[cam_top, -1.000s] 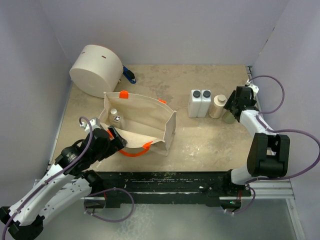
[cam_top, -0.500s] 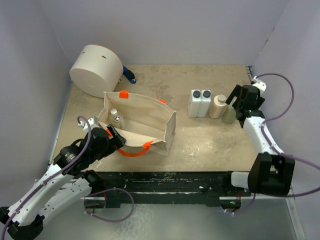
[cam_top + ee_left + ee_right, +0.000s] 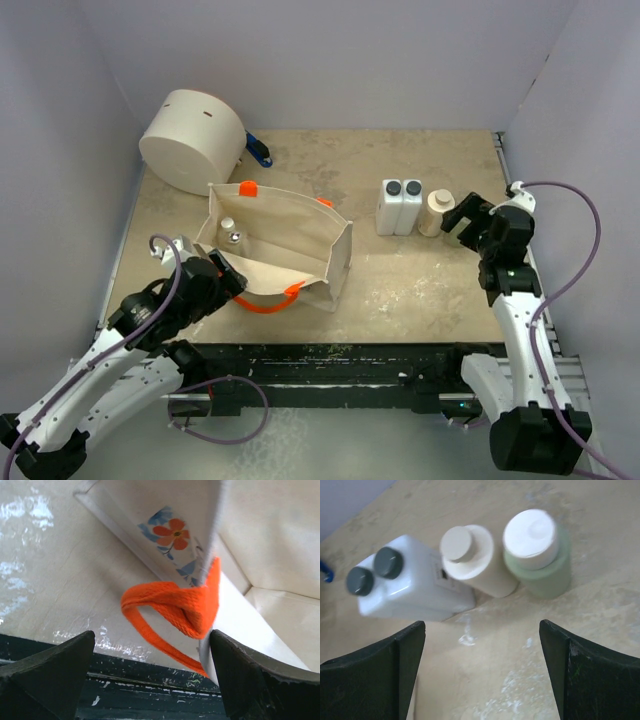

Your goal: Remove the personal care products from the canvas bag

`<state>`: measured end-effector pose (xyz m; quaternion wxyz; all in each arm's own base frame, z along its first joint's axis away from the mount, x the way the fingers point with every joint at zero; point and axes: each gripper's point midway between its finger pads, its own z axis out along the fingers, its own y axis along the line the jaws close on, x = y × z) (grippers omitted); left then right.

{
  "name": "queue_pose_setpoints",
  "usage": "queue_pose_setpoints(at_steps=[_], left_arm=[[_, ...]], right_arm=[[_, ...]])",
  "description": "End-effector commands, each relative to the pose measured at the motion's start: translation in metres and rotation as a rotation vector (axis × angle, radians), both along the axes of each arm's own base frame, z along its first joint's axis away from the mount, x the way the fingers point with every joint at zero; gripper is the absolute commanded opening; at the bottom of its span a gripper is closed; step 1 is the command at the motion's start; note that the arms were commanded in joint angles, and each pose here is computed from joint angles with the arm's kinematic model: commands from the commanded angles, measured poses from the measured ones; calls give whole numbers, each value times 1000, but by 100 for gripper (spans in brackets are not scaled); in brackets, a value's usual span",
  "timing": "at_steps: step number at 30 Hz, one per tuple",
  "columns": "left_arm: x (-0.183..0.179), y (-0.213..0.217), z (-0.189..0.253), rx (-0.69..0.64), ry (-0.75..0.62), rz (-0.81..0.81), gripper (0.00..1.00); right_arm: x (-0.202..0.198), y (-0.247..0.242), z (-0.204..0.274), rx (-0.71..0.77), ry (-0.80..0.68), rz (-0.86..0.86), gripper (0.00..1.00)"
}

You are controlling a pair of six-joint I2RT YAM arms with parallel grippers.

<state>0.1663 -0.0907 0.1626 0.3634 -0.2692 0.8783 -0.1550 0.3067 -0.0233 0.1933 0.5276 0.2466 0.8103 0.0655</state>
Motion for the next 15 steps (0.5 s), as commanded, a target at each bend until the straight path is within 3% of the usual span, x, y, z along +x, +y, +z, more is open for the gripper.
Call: queue_pose_setpoints(at_steps=[1, 5, 8, 15], left_arm=[[-12, 3, -26, -40, 84, 71, 99], [-17, 7, -30, -62, 103, 115, 99], [-20, 9, -32, -74, 114, 141, 99], [-21, 7, -36, -83, 125, 139, 99]], right_arm=[[-2, 64, 63, 180, -148, 234, 96], [0, 132, 118, 214, -227, 436, 96], [0, 195, 148, 213, -252, 587, 91], [-27, 348, 153, 85, -253, 874, 90]])
